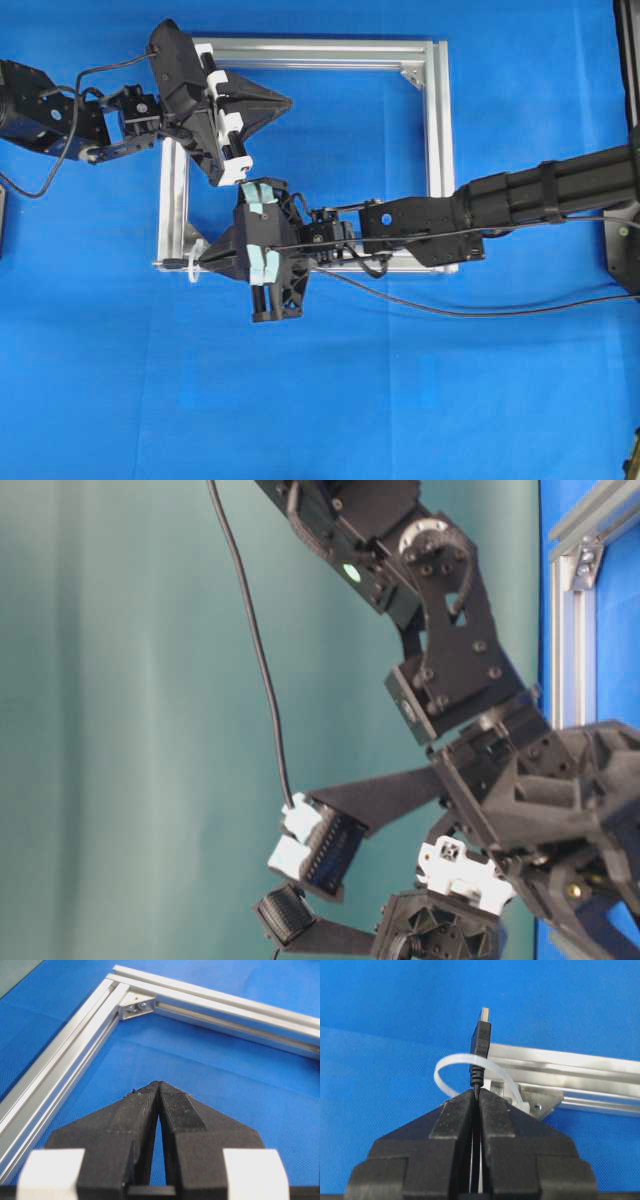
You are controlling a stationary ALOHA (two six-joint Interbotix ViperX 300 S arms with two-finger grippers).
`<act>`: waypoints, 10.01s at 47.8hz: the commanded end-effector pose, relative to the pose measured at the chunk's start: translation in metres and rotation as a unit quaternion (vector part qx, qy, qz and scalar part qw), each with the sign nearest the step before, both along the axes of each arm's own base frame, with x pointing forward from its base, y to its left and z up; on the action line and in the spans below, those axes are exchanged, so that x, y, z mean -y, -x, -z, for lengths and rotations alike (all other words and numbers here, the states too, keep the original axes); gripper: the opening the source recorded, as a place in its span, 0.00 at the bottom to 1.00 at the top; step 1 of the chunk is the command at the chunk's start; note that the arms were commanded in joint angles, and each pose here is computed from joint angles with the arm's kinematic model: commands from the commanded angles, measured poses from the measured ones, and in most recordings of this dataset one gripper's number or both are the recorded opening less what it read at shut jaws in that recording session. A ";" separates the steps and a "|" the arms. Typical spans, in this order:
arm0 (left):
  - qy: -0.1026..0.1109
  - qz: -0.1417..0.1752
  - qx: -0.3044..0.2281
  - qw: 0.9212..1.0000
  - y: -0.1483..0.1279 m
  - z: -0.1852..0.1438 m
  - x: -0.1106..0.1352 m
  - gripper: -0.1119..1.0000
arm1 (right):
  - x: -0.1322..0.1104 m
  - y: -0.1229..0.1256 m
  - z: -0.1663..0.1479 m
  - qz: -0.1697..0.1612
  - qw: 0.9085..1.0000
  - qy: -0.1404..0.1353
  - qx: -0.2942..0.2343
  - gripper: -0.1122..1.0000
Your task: Insert the wire through the string loop located on the left side.
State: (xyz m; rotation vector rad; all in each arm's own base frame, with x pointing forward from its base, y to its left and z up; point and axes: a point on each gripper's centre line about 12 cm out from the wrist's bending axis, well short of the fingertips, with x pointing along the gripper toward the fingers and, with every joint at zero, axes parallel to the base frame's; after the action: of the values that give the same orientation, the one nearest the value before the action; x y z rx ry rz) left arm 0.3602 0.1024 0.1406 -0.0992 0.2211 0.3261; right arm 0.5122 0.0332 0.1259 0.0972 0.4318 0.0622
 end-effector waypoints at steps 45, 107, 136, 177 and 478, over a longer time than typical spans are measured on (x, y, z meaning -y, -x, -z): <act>0.012 0.012 -0.023 1.000 0.100 -0.002 0.034 0.10 | -0.001 -0.013 -0.020 -0.001 1.000 0.000 0.029 0.10; 0.009 0.225 -0.034 0.974 0.138 -0.015 0.138 0.10 | 0.001 -0.013 -0.020 0.000 1.000 0.000 0.028 0.10; 0.016 0.223 -0.047 0.974 0.138 -0.013 0.138 0.79 | 0.002 -0.013 -0.020 0.001 1.000 0.001 0.027 0.10; 0.017 0.224 -0.107 0.969 0.117 0.019 0.144 0.89 | 0.002 -0.013 -0.019 0.002 1.000 0.000 0.027 0.10; 0.042 0.195 0.019 0.980 0.183 -0.110 0.119 0.82 | 0.007 0.034 -0.122 0.006 0.998 0.006 0.061 0.91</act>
State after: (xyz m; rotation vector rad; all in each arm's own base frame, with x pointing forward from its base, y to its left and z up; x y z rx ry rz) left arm 0.1743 -0.0168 0.2422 -0.1448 0.2307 -0.0777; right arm 0.4780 0.0269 0.2212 0.0796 0.3733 0.0519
